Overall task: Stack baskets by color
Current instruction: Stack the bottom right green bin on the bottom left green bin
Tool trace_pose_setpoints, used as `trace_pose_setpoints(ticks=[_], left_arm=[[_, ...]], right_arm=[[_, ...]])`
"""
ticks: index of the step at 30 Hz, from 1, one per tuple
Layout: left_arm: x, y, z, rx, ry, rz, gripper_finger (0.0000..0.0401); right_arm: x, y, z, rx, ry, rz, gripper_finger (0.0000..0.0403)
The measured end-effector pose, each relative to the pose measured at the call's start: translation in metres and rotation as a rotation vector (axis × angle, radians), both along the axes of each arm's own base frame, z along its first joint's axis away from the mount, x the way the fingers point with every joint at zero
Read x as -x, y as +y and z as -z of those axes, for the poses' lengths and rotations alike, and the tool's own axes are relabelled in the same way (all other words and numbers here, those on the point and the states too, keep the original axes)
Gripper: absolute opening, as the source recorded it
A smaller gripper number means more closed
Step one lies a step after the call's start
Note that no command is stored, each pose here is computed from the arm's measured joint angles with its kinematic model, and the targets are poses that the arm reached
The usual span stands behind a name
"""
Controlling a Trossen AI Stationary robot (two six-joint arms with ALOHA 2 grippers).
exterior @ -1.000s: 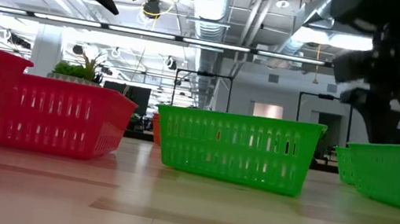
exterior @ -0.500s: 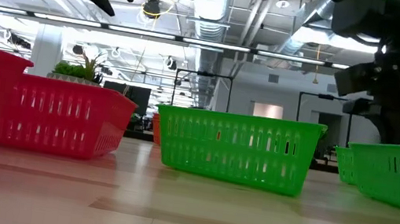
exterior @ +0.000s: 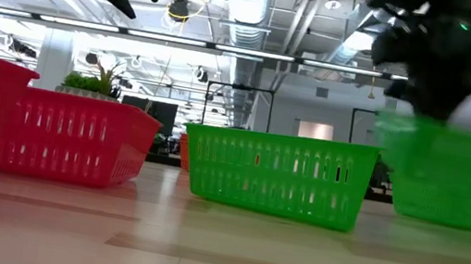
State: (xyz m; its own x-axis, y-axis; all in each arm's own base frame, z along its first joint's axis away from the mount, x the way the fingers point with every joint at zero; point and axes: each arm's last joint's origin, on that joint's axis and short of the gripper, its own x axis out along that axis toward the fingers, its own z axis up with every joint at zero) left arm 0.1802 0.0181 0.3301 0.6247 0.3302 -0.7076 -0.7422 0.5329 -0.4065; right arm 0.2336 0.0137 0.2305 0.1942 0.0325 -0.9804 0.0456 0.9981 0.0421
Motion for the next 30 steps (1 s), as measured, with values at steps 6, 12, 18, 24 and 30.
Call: trace_pose_setpoints(ticks=[6, 12, 18, 24, 30], left_arm=[[0.0, 0.0, 0.0, 0.025, -0.013, -0.029, 0.0223], [0.0, 0.0, 0.0, 0.045, -0.024, -0.052, 0.0223], [0.0, 0.0, 0.0, 0.058, -0.028, -0.058, 0.0223], [0.0, 0.0, 0.0, 0.045, -0.016, -0.037, 0.0223], [0.0, -0.001, 0.001, 0.041, -0.003, -0.01, 0.0223]], right_arm=[[-0.012, -0.031, -0.051, -0.058, -0.229, 0.189, 0.0013], [-0.044, -0.028, -0.074, -0.113, -0.395, 0.177, 0.0006], [-0.085, -0.011, -0.065, -0.172, -0.388, 0.248, 0.0008], [-0.123, 0.012, -0.043, -0.176, -0.342, 0.227, 0.0011], [-0.138, 0.018, -0.018, -0.14, -0.219, 0.2, 0.0012]])
